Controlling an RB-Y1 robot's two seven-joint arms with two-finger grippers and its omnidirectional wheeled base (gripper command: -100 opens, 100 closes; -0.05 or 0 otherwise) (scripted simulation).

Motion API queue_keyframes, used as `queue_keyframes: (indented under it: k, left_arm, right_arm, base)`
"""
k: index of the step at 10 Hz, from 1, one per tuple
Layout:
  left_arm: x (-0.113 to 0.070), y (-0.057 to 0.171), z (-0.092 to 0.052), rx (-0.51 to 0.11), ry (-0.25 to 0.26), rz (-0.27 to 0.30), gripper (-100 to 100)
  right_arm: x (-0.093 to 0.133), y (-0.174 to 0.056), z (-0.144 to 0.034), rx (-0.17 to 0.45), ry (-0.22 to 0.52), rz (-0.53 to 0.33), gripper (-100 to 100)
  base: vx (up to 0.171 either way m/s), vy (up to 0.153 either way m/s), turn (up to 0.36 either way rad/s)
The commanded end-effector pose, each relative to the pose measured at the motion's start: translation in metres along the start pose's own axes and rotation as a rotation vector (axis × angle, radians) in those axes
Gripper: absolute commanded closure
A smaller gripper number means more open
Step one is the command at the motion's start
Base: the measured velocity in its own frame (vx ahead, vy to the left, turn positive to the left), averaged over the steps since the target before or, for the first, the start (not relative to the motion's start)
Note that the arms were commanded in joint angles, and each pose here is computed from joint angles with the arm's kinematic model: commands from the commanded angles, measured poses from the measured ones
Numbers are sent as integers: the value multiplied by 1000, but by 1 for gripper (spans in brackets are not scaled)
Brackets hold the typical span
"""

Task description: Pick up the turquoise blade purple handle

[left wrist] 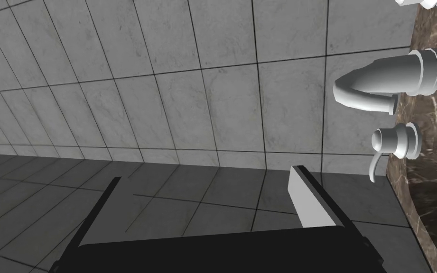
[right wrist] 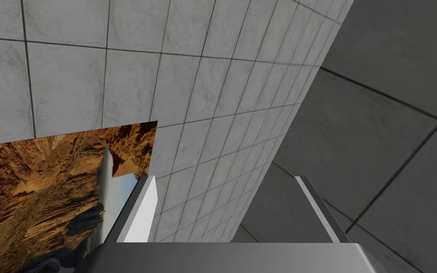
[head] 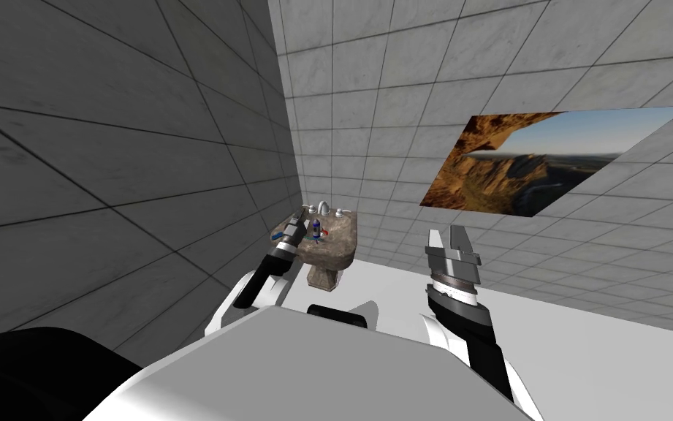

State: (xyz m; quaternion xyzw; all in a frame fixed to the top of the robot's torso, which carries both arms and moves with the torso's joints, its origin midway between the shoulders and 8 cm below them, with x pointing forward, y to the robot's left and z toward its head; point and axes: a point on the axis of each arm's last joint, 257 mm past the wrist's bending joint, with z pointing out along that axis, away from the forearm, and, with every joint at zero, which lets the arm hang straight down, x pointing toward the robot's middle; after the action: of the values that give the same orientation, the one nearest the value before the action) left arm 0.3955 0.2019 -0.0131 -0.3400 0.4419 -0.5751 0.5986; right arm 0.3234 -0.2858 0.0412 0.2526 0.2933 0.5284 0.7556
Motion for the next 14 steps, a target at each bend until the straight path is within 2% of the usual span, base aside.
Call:
queue_keyframes:
  k: [1, 9, 14]
  left_arm:
    - [1, 7, -1, -29, 3, -8, -100]
    - [17, 48, -4, -210, 20, -65, -100]
    - [26, 79, -13, -344, 19, -99, -100]
  right_arm:
    - [0, 0, 0, 0, 0, 0, 0]
    - [0, 0, 0, 0, 0, 0, 0]
    - [0, 0, 0, 0, 0, 0, 0]
  base:
    - [-7, -4, -40]
    - [-1, 4, -48]
    - [9, 15, -57]
